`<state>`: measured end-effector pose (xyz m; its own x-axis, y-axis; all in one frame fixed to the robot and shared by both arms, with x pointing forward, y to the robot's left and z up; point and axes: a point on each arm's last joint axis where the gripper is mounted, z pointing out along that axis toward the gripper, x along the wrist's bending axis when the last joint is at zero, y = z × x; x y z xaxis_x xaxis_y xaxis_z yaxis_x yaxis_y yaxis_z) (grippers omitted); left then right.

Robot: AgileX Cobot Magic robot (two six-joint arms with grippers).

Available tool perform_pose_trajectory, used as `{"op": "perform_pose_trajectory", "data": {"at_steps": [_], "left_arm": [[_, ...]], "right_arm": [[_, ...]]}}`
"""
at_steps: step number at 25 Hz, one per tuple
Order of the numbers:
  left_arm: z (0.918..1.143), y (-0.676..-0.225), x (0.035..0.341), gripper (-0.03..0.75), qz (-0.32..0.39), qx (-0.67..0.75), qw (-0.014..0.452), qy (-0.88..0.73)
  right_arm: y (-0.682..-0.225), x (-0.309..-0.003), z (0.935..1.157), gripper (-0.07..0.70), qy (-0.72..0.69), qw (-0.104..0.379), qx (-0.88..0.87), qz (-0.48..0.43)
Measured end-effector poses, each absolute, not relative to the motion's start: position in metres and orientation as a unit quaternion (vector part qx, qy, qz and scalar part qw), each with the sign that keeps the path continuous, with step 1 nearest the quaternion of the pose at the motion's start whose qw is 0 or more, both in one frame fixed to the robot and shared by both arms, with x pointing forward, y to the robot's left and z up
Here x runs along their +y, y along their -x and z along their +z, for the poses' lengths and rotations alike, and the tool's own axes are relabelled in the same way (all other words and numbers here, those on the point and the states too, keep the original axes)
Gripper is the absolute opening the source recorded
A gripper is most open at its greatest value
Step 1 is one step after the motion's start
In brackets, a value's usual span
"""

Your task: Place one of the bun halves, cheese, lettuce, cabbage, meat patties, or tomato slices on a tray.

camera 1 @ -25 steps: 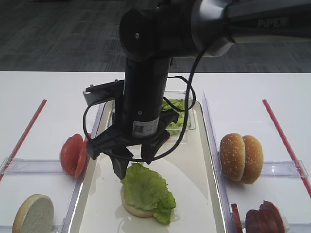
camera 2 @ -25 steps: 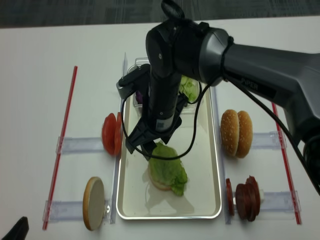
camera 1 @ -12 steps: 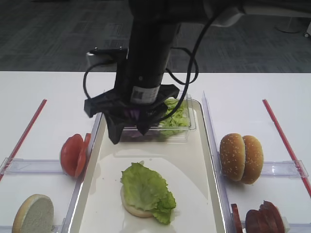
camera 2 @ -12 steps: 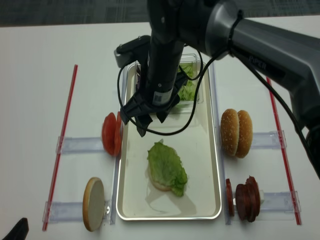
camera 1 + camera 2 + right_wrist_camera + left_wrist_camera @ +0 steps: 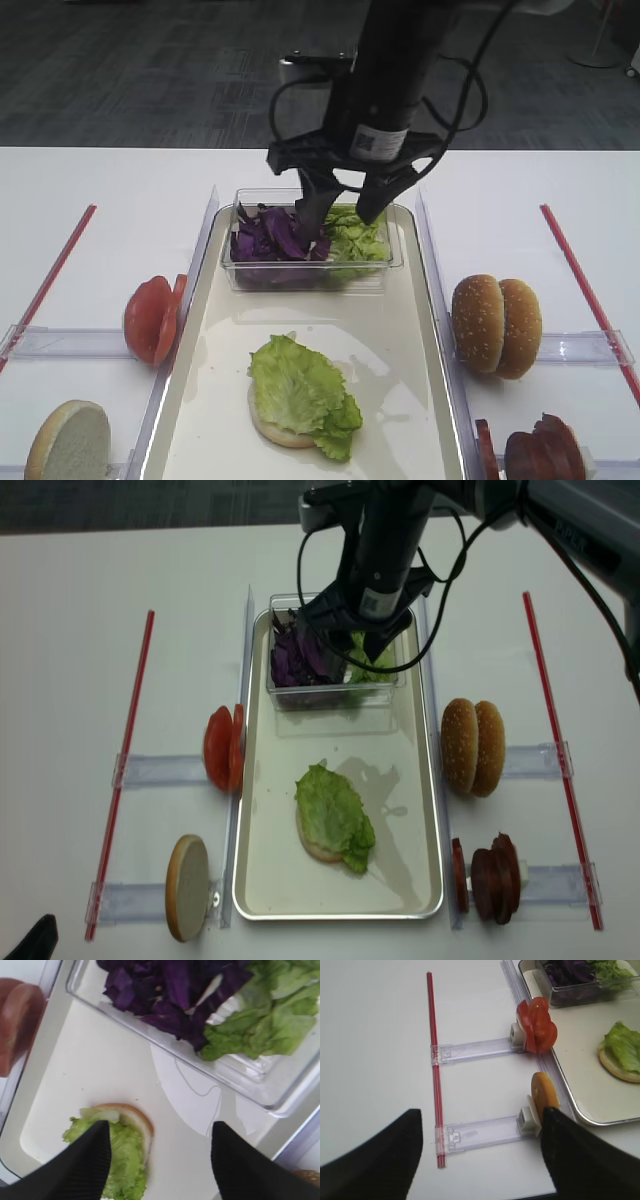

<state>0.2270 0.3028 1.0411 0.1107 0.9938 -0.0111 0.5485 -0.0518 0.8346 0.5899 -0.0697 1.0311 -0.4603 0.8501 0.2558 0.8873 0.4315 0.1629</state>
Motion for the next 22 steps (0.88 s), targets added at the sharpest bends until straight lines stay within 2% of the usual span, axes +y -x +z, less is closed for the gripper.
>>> {"op": "perform_pose_trajectory", "data": {"at_steps": [3,10,16,22], "left_arm": [[1.041,-0.227,0.303,0.475,0.312,0.589,0.356,-0.654],[1.041,-0.227,0.303,0.475,0.312,0.589,0.356,-0.654],[1.041,-0.227,0.303,0.475,0.312,0.589,0.356,-0.654],[1.041,-0.227,0.303,0.475,0.312,0.589,0.356,-0.654]], "right_arm": [[-0.599,-0.092,1.042,0.468,0.534,0.049,-0.832,-0.145],[-0.623,-0.167,1.063,0.468,0.605,0.013,-0.78,-0.163],[-0.62,-0.23,1.057,0.468,0.653,-0.018,-0.748,-0.118],[-0.608,-0.262,1.062,0.468,0.672,-0.026,-0.732,-0.109]]}}
